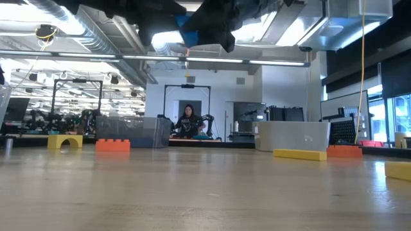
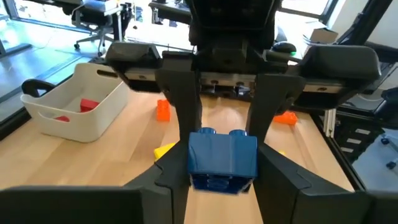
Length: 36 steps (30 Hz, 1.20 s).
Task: Sort & place blocks by color
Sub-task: Put the blue three stud game piece into the black transparent bin
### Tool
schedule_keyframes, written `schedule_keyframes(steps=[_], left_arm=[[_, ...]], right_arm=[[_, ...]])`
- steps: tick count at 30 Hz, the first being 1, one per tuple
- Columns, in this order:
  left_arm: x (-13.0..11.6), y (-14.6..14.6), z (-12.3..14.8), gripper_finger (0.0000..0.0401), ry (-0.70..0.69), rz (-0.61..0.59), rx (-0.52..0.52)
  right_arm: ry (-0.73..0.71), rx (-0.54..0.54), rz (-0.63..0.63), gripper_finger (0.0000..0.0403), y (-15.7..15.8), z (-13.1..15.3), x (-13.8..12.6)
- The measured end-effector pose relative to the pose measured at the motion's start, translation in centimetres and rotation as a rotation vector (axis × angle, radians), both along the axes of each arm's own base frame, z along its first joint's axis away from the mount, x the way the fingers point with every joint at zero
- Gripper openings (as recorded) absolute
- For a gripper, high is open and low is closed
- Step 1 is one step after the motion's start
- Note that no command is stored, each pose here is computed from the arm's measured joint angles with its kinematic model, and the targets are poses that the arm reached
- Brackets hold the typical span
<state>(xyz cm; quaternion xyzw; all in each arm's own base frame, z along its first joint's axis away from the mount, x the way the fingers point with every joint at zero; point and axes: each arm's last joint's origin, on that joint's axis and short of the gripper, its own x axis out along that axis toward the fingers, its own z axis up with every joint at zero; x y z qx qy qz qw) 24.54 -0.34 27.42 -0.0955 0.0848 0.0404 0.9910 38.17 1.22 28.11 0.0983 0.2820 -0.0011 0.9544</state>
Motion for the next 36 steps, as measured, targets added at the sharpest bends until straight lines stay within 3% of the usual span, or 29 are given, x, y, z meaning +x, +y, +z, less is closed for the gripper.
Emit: schedule_keyframes(steps=[2, 5, 9, 12, 16, 20, 25, 29, 32, 36], left_arm=[[-0.7, 0.4, 0.2, 0.0128, 0.022, 0.009, 0.000], [-2.2, 1.2, 0.6, 0.0128, 0.073, 0.054, 0.028], [-4.8, 2.0, 1.9, 0.0128, 0.067, 0.108, 0.077], [-6.4, 2.4, 3.0, 0.0128, 0.009, 0.140, 0.090], [-8.1, 2.6, 2.9, 0.0128, -0.050, 0.164, 0.076], [-8.9, 2.5, 1.6, 0.0128, -0.134, 0.182, 0.023], [-9.0, 2.5, -0.2, 0.0128, -0.300, 0.186, -0.046], [-9.1, 2.5, -0.7, 0.0128, -0.370, 0.184, -0.093], [-9.1, 2.5, -0.8, 0.0128, -0.367, 0.185, -0.095], [-9.1, 2.5, -0.7, 0.0128, -0.372, 0.186, -0.094]], right_arm=[[0.035, -0.014, -0.015, 0.0182, -0.1, 0.3, -0.5], [0.162, -0.011, -0.046, 0.0275, -0.5, 0.1, -2.1], [0.424, -0.015, -0.077, 0.0359, -1.1, -0.5, -5.1], [0.569, -0.049, -0.089, 0.0374, -1.2, -1.8, -7.8], [0.570, 0.022, -0.132, 0.0365, -1.1, -3.6, -11.4], [0.402, 0.164, -0.222, 0.0353, -1.0, -4.5, -14.2], [-0.032, 0.309, -0.237, 0.0349, -1.0, -3.0, -15.2], [-0.351, 0.351, -0.189, 0.0349, -1.0, -1.0, -15.2], [-0.457, 0.338, -0.167, 0.0349, -1.0, -0.2, -15.1], [-0.471, 0.327, -0.163, 0.0349, -1.0, -0.1, -15.1]])
